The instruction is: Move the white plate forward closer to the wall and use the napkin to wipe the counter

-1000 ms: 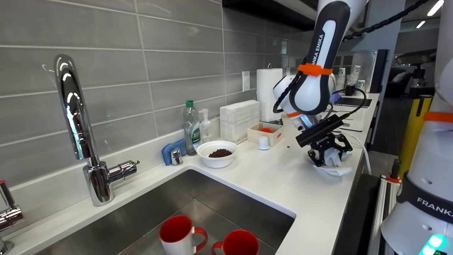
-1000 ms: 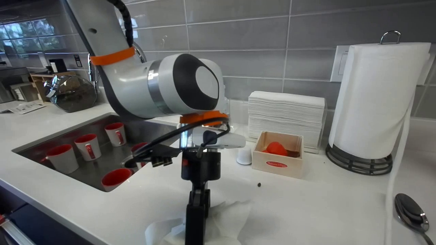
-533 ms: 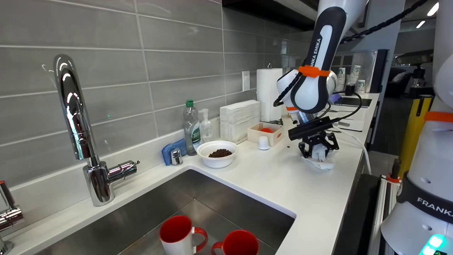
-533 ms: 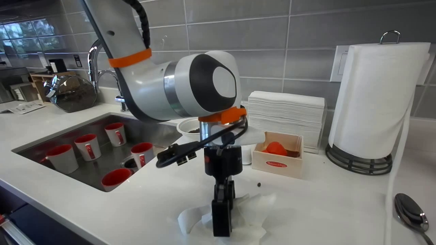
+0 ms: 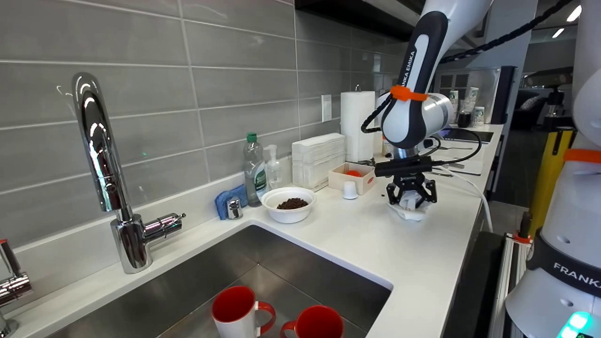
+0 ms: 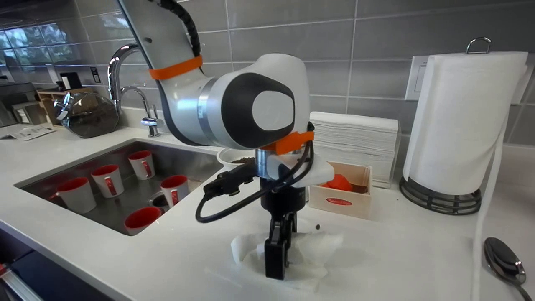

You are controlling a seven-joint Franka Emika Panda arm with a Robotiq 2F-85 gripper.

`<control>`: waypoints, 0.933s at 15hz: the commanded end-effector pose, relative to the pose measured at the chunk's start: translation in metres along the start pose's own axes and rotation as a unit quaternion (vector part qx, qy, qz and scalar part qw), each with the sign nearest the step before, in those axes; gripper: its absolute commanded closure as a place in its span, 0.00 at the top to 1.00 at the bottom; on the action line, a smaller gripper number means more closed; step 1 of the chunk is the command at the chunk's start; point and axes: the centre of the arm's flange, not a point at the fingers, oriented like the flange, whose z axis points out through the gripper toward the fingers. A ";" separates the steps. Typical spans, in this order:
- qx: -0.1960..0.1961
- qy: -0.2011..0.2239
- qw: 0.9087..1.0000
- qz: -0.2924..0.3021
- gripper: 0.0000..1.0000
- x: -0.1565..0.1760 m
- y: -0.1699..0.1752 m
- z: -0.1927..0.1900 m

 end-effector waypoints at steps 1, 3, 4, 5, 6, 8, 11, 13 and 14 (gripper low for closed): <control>0.034 0.038 0.999 0.019 0.00 0.013 -0.005 -0.021; 0.050 0.070 0.996 0.037 0.00 0.029 -0.002 -0.033; 0.056 0.084 0.994 0.045 0.00 0.040 0.000 -0.038; 0.062 0.099 0.992 0.053 0.00 0.049 0.003 -0.042; 0.066 0.115 0.989 0.061 0.00 0.059 0.005 -0.046; 0.074 0.143 0.984 0.080 0.00 0.077 0.014 -0.053; 0.070 0.168 0.978 0.102 0.26 0.097 0.026 -0.057; 0.069 0.175 0.976 0.110 0.43 0.101 0.032 -0.059; 0.070 0.177 0.975 0.110 0.50 0.100 0.033 -0.060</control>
